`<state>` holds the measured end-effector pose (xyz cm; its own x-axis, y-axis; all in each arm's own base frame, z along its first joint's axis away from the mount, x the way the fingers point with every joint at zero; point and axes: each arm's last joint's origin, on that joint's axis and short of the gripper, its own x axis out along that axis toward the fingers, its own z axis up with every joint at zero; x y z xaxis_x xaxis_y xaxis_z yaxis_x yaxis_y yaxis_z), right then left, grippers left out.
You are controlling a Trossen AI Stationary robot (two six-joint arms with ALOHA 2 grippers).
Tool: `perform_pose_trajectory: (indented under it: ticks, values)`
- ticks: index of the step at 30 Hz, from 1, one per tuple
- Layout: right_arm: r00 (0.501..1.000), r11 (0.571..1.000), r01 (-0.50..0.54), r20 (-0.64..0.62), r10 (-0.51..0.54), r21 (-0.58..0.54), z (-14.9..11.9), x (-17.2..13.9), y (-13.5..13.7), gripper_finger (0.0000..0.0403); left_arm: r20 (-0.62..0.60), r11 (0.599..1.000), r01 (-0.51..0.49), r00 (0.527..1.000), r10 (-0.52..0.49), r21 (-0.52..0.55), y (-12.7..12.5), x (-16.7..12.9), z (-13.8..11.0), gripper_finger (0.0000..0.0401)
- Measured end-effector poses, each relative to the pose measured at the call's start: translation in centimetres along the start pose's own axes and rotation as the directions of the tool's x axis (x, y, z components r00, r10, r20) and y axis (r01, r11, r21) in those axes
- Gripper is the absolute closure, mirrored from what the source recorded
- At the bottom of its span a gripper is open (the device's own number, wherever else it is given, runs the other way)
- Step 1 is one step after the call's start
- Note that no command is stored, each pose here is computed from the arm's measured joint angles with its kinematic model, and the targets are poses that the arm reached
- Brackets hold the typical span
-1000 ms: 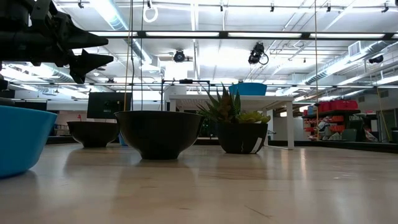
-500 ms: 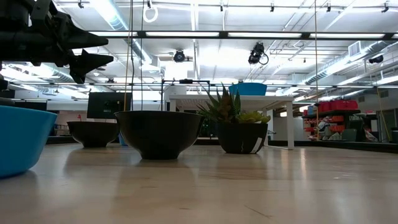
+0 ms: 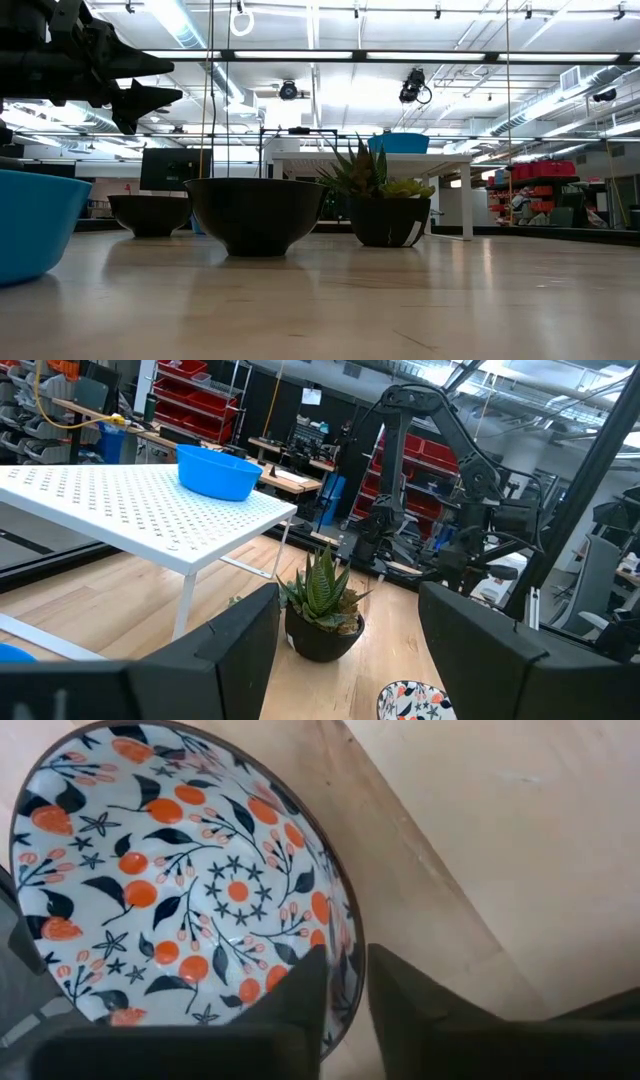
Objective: Pick & Place Mini bowls
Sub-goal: Put the bottom white patterned bowl on the shelf
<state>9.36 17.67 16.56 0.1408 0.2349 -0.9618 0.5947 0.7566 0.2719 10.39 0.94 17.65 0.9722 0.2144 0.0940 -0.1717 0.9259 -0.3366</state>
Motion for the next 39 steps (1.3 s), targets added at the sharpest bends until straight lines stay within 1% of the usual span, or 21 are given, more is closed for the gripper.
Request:
perform_pose_trajectory:
  ticks: [3,4,8,13,17,20,22,31,35,39]
  values:
    - [1.000,1.000,-0.010,0.001,0.010,-0.004,0.0,-0.1,0.1,0.0382,0.000,1.000,0.000,1.000,0.000,0.000,0.0,0.0,0.0,0.0156]
    - [1.000,1.000,-0.021,-0.001,0.021,0.000,0.0,-0.1,0.2,0.0389,0.000,1.000,0.000,1.000,0.000,0.000,0.0,0.0,0.0,0.0156]
    - [0.999,1.000,-0.031,-0.009,0.031,0.003,0.0,-0.2,0.3,0.0388,0.000,1.000,0.000,1.000,0.000,0.000,0.0,0.0,0.0,0.0156]
    - [0.998,0.999,-0.043,-0.043,0.043,-0.001,0.1,-0.9,0.4,0.0397,0.000,1.000,0.000,1.000,0.000,0.000,0.0,0.0,0.0,0.0156]
    - [0.994,0.996,-0.086,-0.072,0.087,0.016,0.4,-2.2,1.0,0.0398,0.000,1.000,0.000,1.000,0.000,0.000,0.0,0.0,0.0,0.0156]
    - [0.994,0.996,-0.077,-0.080,0.080,0.036,0.8,-3.3,1.2,0.0398,0.000,1.000,0.000,1.000,0.000,0.000,0.0,0.0,0.0,0.0156]
    - [0.991,0.994,-0.094,-0.088,0.098,0.050,1.1,-4.3,1.7,0.0399,0.000,1.000,0.000,1.000,0.000,0.000,0.0,0.0,0.0,0.0156]
    - [0.990,0.979,-0.089,-0.087,0.107,0.184,3.9,-9.2,3.4,0.0400,0.000,1.000,0.000,1.000,0.000,0.000,0.0,0.0,0.0,0.0156]
    - [0.986,0.953,-0.133,-0.057,0.154,0.272,5.7,-11.9,4.1,0.0401,0.000,1.000,0.000,1.000,0.000,0.000,0.0,0.0,0.0,0.0156]
    - [0.983,0.920,-0.169,-0.008,0.184,0.355,7.7,-14.0,4.2,0.0401,0.000,1.000,0.000,1.000,0.000,0.000,0.0,0.0,0.0,0.0156]
